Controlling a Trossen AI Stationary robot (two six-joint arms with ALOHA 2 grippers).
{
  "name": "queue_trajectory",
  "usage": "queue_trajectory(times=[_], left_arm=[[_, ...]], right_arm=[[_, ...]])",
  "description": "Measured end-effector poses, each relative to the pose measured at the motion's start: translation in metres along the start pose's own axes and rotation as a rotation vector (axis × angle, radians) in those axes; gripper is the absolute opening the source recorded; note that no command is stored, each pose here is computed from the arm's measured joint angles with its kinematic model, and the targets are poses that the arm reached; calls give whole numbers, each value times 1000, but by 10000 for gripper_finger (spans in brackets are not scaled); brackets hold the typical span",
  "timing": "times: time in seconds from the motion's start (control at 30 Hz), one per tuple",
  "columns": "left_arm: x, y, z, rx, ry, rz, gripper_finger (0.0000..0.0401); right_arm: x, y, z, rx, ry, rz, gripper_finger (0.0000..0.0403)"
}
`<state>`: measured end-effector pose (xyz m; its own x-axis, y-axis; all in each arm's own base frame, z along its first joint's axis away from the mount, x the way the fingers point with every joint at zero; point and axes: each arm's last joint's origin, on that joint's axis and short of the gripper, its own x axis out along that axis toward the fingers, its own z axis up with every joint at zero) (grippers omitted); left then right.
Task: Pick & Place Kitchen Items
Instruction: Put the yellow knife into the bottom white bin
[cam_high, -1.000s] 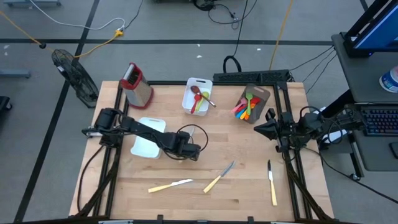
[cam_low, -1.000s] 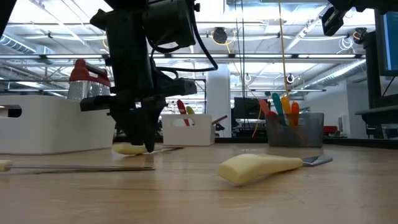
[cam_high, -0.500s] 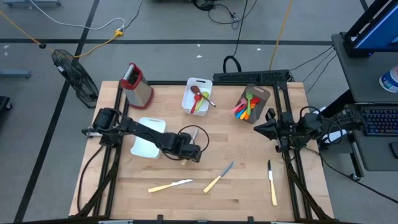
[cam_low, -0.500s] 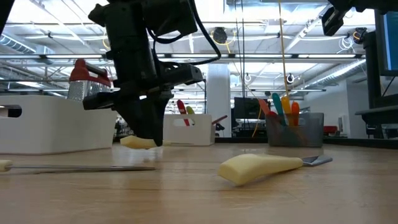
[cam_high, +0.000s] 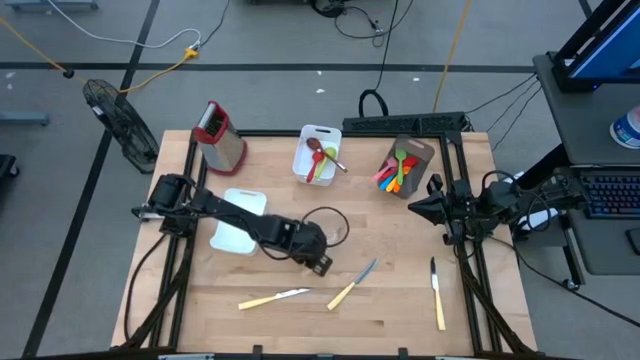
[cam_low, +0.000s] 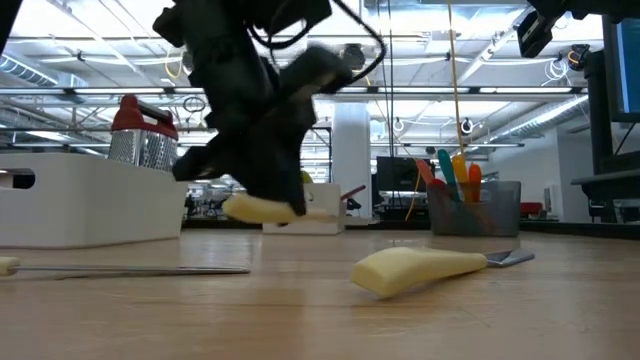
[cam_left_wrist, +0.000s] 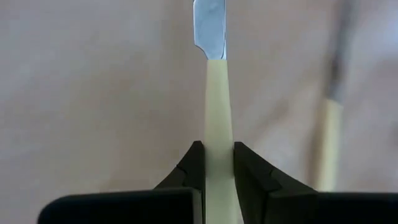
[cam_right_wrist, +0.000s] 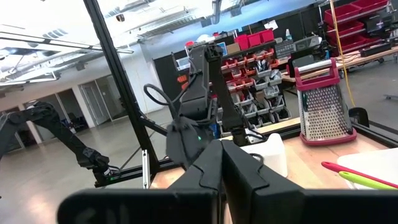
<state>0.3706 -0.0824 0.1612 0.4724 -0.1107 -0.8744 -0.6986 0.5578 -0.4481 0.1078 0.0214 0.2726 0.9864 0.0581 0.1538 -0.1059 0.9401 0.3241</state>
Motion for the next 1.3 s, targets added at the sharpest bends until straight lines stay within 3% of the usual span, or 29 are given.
queue_trajectory(times=[0.23, 0.53, 0.83, 1.1, 1.3], left_arm=[[-4, -27, 1, 262, 12, -314, 41], [-10, -43, 7, 260, -78, -470, 41], [-48, -48, 5, 94, -216, -437, 41], [-105, -35, -6, -55, -333, -289, 41], [-129, -18, -22, -190, -301, -156, 41]], right_arm=[[0, 0, 0, 0, 1, 0, 4], [0, 0, 0, 0, 1, 0, 4], [0, 0, 0, -3, 2, 0, 4], [0, 0, -1, -36, 8, -2, 4], [0, 0, -1, -96, 8, -2, 4]])
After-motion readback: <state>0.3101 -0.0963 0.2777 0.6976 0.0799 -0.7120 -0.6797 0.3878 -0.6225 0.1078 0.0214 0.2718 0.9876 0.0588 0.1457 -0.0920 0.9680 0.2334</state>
